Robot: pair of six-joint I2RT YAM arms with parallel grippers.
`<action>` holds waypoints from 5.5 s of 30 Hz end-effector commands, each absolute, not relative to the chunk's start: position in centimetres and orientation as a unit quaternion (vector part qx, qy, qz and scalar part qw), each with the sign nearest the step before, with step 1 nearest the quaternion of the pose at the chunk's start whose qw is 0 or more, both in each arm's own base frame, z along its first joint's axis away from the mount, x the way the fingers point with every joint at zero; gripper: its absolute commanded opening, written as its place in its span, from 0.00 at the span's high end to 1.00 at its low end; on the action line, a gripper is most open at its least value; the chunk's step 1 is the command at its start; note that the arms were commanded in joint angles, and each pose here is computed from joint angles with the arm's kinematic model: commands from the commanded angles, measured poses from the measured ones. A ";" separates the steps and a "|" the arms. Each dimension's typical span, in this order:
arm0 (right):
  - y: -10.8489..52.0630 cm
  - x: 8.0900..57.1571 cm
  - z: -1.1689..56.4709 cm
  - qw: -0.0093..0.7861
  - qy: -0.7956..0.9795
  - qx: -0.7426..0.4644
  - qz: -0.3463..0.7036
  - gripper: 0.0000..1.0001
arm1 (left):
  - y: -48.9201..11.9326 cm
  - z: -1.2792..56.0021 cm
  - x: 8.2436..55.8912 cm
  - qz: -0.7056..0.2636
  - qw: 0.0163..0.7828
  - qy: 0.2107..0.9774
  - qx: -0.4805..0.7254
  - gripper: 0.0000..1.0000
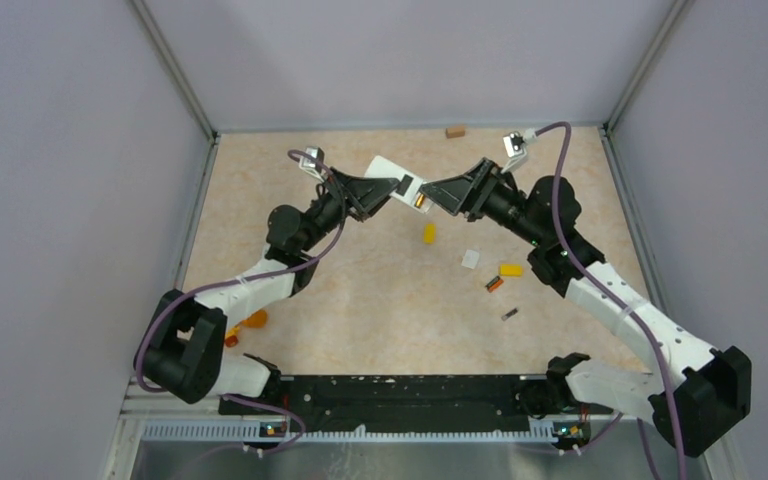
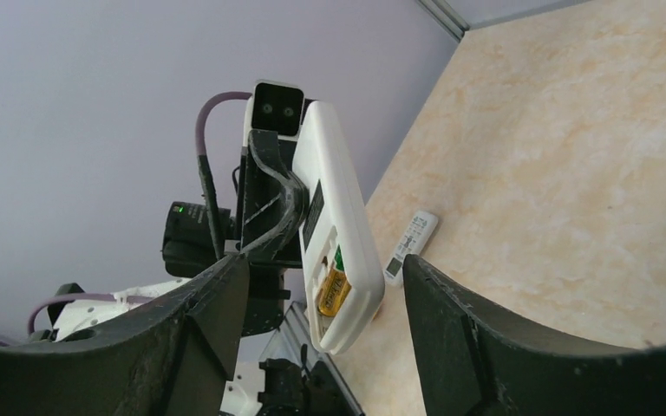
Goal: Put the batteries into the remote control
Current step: Load the battery into the remote control, then pick up the battery from the center of the board.
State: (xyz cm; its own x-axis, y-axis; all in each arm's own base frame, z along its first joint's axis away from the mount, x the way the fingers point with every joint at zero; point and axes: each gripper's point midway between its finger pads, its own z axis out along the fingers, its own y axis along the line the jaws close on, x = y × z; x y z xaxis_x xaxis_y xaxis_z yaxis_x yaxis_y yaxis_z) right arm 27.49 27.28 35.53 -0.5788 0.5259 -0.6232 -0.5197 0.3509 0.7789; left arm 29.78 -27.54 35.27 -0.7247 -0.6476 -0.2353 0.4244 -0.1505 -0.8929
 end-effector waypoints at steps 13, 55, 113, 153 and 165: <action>27.7 24.8 36.6 0.492 0.626 -0.111 0.595 0.69 | -27.5 38.2 26.4 -0.771 0.352 0.530 -0.002 1.00; 29.5 18.9 33.7 0.370 0.611 -0.213 0.667 0.98 | -29.1 37.1 20.8 -0.705 0.287 0.602 0.242 0.77; 9.2 20.9 7.2 0.268 0.936 0.229 0.009 0.52 | -24.9 27.1 30.7 -0.467 0.434 0.763 0.110 1.00; 10.5 27.4 14.6 0.370 0.828 -0.416 -0.068 0.53 | -22.2 31.8 30.8 -0.519 0.426 0.738 0.062 1.00; 9.3 18.4 9.2 0.228 0.767 -0.600 0.010 0.56 | -19.2 32.3 31.0 -0.515 0.438 0.737 0.028 1.00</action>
